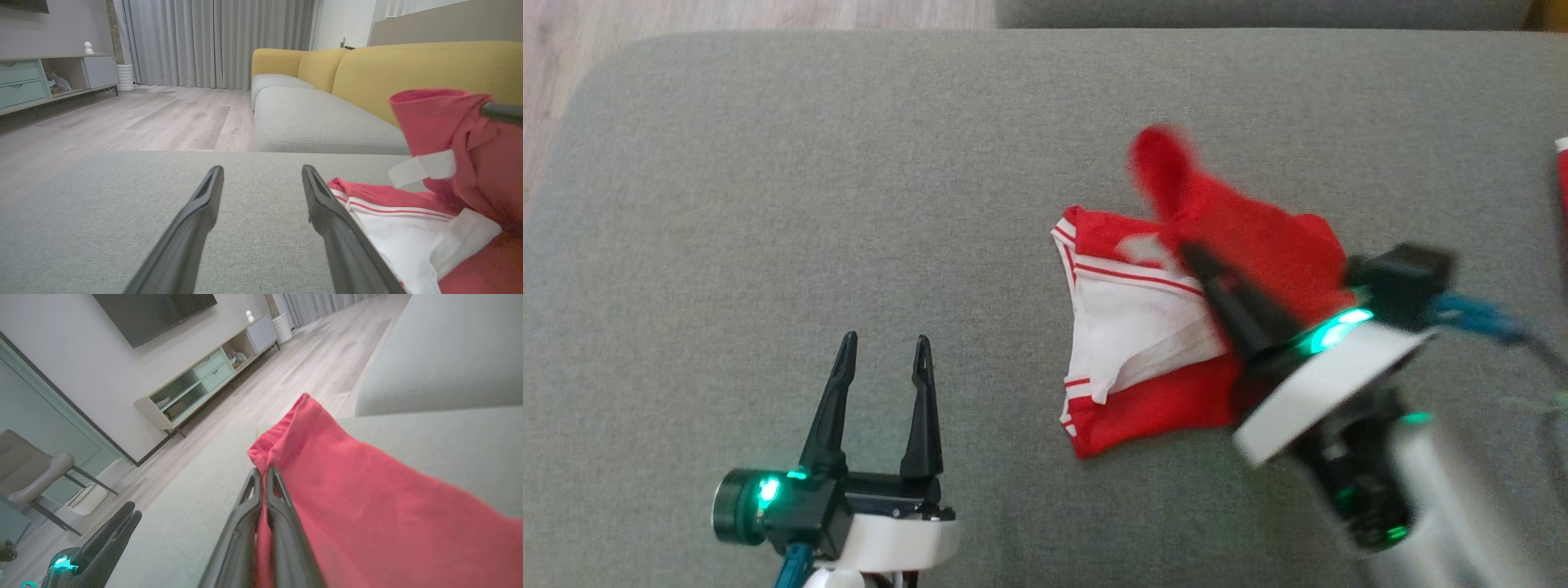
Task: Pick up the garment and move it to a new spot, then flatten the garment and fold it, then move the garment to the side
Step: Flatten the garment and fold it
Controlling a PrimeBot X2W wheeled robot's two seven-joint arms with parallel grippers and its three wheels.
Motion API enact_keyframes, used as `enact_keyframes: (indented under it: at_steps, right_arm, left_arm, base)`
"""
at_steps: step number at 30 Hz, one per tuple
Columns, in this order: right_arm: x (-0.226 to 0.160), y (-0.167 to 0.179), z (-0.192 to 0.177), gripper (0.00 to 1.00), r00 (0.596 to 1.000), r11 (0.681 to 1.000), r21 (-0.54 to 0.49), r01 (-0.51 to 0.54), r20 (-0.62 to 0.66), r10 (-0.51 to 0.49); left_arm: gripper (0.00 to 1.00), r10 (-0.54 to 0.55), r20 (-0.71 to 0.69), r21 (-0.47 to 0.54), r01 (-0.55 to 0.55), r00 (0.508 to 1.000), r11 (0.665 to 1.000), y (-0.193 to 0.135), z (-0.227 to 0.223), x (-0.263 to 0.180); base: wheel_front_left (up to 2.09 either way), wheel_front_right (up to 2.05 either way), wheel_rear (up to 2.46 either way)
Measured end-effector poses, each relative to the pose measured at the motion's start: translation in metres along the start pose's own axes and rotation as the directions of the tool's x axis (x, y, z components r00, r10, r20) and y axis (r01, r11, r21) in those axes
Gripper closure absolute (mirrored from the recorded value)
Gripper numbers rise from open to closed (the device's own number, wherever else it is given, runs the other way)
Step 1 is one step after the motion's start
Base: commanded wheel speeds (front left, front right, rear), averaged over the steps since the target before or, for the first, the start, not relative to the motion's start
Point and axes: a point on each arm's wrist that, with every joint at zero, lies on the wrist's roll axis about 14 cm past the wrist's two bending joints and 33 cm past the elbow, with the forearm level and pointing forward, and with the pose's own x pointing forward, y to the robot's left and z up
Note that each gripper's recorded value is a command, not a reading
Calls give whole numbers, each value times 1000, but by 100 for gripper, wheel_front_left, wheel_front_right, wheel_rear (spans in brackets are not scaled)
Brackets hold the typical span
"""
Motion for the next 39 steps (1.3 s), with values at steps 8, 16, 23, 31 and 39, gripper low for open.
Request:
enact_keyframes:
  at_steps: [8, 16, 23, 31, 39]
  right_arm:
    - [24, 42, -70, 0, 987, 990, 113, -80, -128, 95]
    - [22, 21, -1, 0, 983, 995, 91, -30, 184, 12]
    - [-43, -53, 41, 0, 898, 980, 36, 194, 397, -192]
    - [-94, -69, -27, 0, 918, 938, -100, 333, 262, -297]
    - [-124, -55, -51, 0, 903, 896, -193, 400, 251, -349]
  left_arm:
    - [0, 27, -14, 1, -27, 1000, 1000, 7, -4, -1]
    - [0, 33, 16, -7, -33, 999, 999, 7, 6, -2]
    - [0, 35, 45, -16, -34, 998, 999, 6, 16, -16]
    - [0, 29, 56, -27, -28, 998, 999, 5, 19, -47]
    - [0, 11, 43, -20, -10, 999, 1000, 8, 12, -70]
  base:
    - [0, 0, 0]
    - [0, 0, 0]
    - [0, 0, 0]
    - [0, 0, 0]
    - [0, 0, 0]
